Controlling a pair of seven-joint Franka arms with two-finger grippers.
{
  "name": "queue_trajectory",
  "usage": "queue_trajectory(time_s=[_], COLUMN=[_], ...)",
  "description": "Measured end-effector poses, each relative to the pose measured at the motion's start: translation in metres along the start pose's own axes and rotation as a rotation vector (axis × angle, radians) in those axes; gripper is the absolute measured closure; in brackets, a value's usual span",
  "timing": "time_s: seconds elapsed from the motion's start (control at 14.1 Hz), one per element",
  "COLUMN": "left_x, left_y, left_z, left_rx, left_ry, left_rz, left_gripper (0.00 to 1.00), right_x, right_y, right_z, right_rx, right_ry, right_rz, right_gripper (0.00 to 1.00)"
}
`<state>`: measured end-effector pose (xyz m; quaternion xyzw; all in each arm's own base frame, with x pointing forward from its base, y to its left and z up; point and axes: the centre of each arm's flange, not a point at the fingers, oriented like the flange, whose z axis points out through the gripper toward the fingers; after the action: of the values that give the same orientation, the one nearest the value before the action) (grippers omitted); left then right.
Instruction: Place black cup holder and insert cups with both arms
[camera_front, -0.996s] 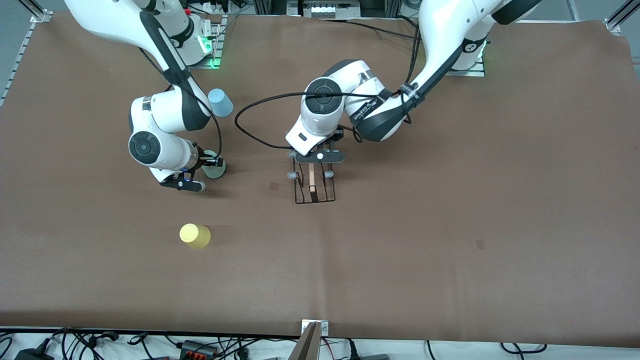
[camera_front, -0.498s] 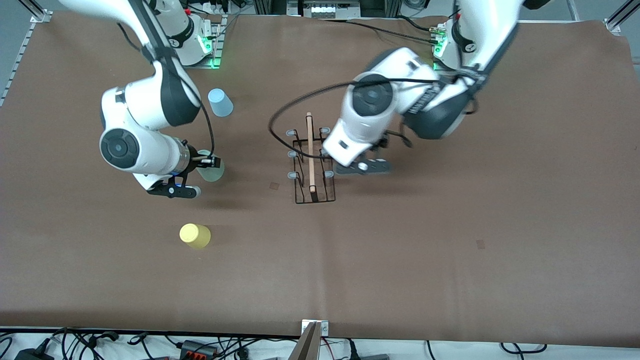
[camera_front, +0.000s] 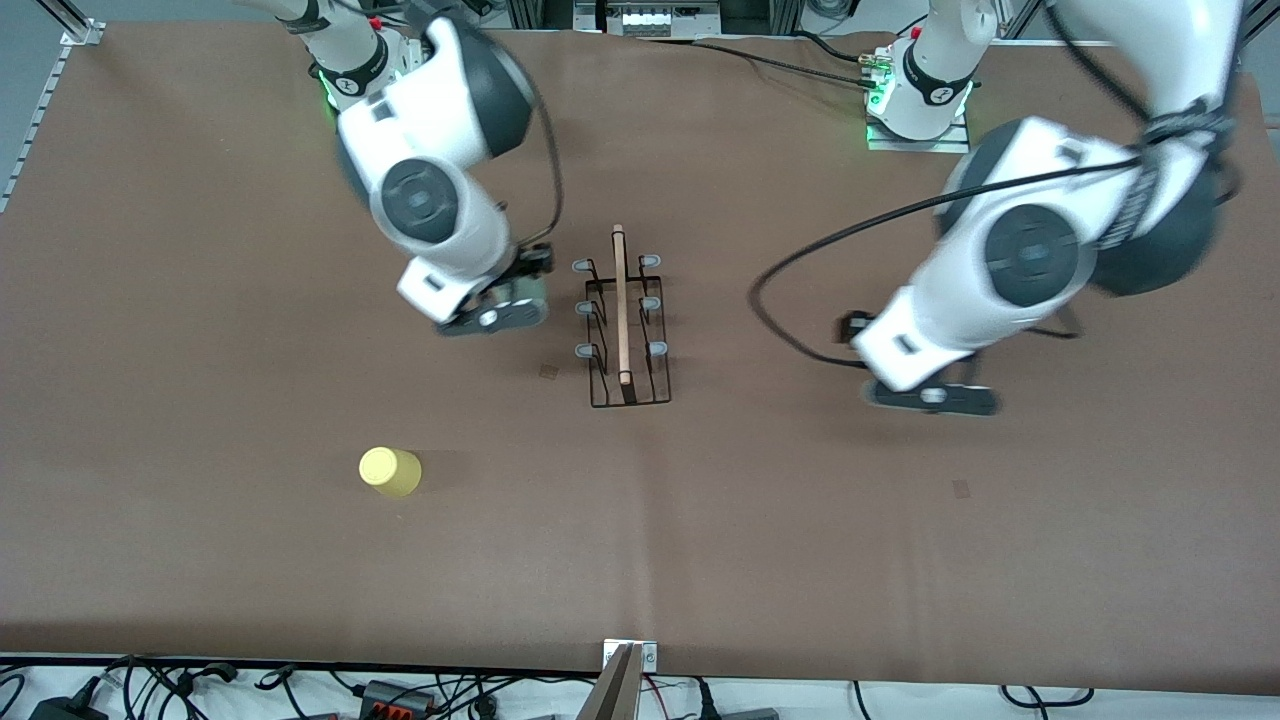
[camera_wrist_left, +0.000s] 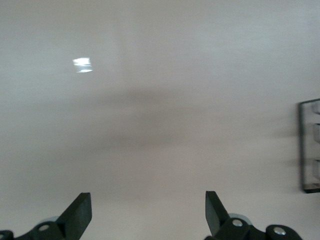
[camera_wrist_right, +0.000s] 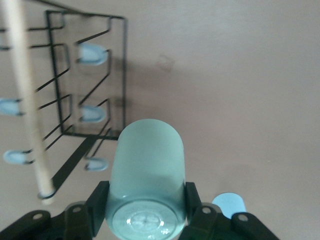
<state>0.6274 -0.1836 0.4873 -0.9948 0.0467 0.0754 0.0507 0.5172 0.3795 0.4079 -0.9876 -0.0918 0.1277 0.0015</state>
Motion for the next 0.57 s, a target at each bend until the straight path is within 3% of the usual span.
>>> queue_trajectory(time_s=[0.36,0.57], left_x=[-0.057,-0.079], left_y=[-0.122,-0.160], left_z=[-0.047,-0.037], left_rx=[-0.061,-0.070], left_ry=[0.038,0.094], left_rz=[-0.146,-0.214], left_gripper=[0.00,0.00], right_x=[-0.020,-0.013], right_y=[-0.047,-0.052], right_z=[0.016,0.045], right_rx=[0.005,-0.017], right_ry=[-0.038,-0.080], right_rz=[-0.029,-0.026], right_gripper=[0.34,0.34])
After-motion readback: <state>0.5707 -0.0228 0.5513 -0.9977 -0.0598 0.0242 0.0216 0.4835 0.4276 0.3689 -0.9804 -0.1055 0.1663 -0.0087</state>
